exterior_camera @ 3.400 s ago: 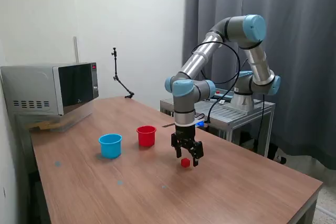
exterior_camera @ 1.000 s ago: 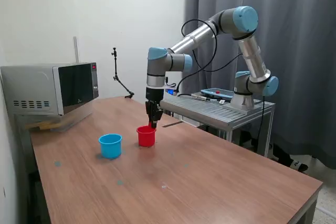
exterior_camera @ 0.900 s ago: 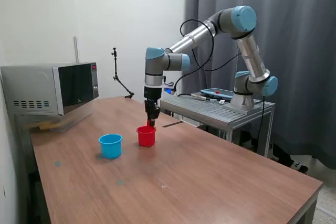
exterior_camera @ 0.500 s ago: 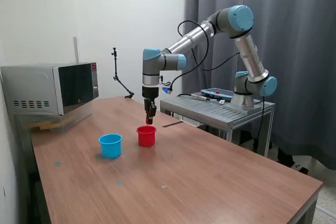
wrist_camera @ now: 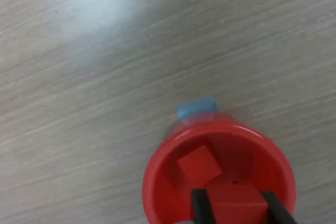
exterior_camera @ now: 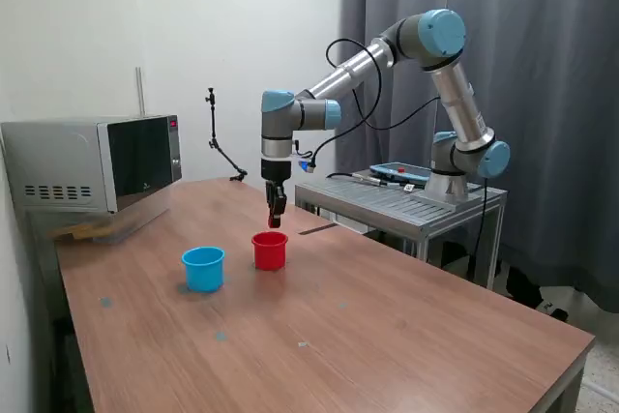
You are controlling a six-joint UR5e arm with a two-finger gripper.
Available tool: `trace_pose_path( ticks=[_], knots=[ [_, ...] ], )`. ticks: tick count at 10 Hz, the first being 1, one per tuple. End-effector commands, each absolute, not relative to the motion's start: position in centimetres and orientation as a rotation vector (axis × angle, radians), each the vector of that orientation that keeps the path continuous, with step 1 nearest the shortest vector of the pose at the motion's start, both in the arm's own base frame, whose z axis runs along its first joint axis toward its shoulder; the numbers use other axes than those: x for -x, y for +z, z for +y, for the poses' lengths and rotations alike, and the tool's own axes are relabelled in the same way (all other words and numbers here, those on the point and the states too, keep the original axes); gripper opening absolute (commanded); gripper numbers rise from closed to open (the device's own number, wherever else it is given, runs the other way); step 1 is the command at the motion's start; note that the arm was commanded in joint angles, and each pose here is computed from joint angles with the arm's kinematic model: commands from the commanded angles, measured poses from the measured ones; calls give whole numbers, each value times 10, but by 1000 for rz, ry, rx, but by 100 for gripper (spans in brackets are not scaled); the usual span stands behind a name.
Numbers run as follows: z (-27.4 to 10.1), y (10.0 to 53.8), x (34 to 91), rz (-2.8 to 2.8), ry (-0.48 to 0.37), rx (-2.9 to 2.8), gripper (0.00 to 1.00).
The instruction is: Place red objects in the red bin, and blue objects in the blue bin.
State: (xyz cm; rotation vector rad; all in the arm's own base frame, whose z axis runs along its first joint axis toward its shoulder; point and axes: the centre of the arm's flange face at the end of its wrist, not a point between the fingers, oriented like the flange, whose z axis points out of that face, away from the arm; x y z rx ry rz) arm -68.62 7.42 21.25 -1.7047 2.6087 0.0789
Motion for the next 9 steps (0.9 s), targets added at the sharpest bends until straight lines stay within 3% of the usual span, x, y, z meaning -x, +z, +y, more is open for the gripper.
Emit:
trace_pose_path(
  ticks=[1,3,4,9],
  knots=[
    [76,213,686,2612,78,1701,0],
    [76,213,686,2614,77,1703,0],
    [76,213,686,2611,77,1703,100],
    [76,215,686,2614,80,1702,100]
  ],
)
